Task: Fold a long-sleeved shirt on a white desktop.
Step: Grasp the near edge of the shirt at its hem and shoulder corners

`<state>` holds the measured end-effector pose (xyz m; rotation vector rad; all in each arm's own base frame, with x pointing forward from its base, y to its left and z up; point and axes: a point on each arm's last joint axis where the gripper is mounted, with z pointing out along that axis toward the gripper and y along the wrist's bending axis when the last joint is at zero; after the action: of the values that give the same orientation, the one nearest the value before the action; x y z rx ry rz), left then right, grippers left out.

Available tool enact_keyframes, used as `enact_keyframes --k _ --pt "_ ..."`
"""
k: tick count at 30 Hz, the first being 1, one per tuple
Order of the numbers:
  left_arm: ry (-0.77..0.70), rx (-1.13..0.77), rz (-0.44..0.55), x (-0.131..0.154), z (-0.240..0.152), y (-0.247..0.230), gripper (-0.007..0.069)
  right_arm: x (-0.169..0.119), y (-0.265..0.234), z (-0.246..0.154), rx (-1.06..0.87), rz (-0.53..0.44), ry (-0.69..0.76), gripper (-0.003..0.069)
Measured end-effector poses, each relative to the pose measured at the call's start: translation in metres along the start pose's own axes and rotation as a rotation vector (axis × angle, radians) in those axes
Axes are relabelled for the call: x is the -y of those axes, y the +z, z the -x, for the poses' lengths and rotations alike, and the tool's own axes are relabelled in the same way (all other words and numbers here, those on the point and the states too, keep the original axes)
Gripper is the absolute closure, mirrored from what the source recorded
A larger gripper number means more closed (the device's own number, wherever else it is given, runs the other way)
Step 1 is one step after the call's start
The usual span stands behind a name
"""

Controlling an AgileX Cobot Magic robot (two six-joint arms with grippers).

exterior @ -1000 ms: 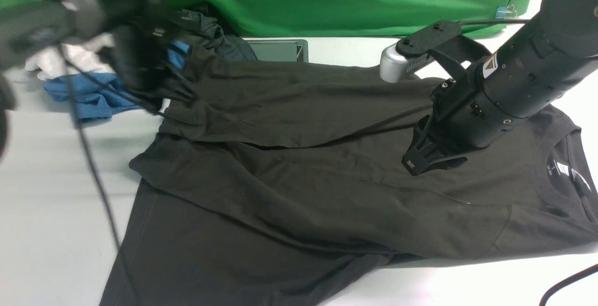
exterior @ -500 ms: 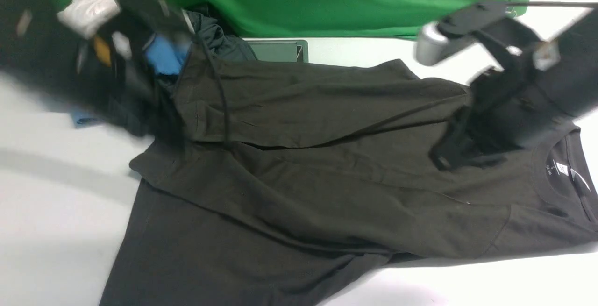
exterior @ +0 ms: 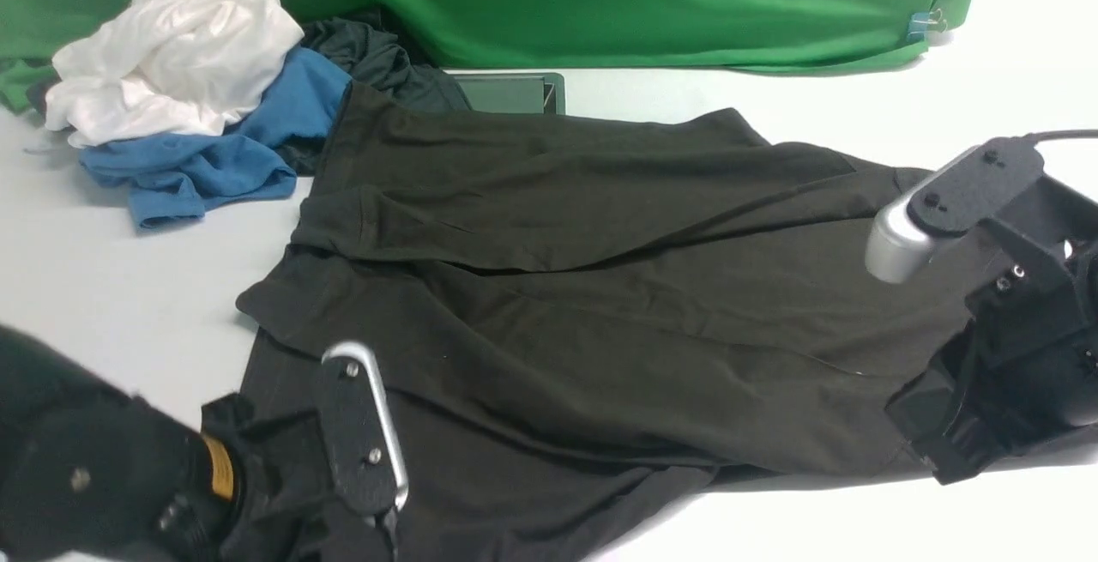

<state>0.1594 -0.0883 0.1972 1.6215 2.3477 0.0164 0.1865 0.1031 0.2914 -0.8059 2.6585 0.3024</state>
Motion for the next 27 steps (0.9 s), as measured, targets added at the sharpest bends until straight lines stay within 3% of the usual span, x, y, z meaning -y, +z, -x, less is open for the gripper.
enact_keyframes --k 4,9,15,21,27 --pt "0.073 -0.026 0.003 0.003 -0.007 0.017 0.0166 0.0 0.0 0.0 0.002 0.0 0.0 0.0575" --pt "0.131 -0.1 0.001 -0.001 -0.01 0.042 0.0168 0.0 0.0 0.002 0.02 -0.002 -0.003 0.0571" --pt "0.118 -0.172 0.005 -0.014 -0.002 0.054 0.0279 -0.001 0.0 0.003 0.035 0.013 -0.006 0.0566" --pt "0.014 -0.211 -0.071 -0.018 0.009 0.047 0.0557 0.001 0.0 0.003 0.032 -0.011 0.014 0.0568" --pt "-0.077 -0.156 -0.105 -0.015 0.016 0.002 0.059 0.017 0.005 -0.014 -0.098 -0.185 0.08 0.0536"
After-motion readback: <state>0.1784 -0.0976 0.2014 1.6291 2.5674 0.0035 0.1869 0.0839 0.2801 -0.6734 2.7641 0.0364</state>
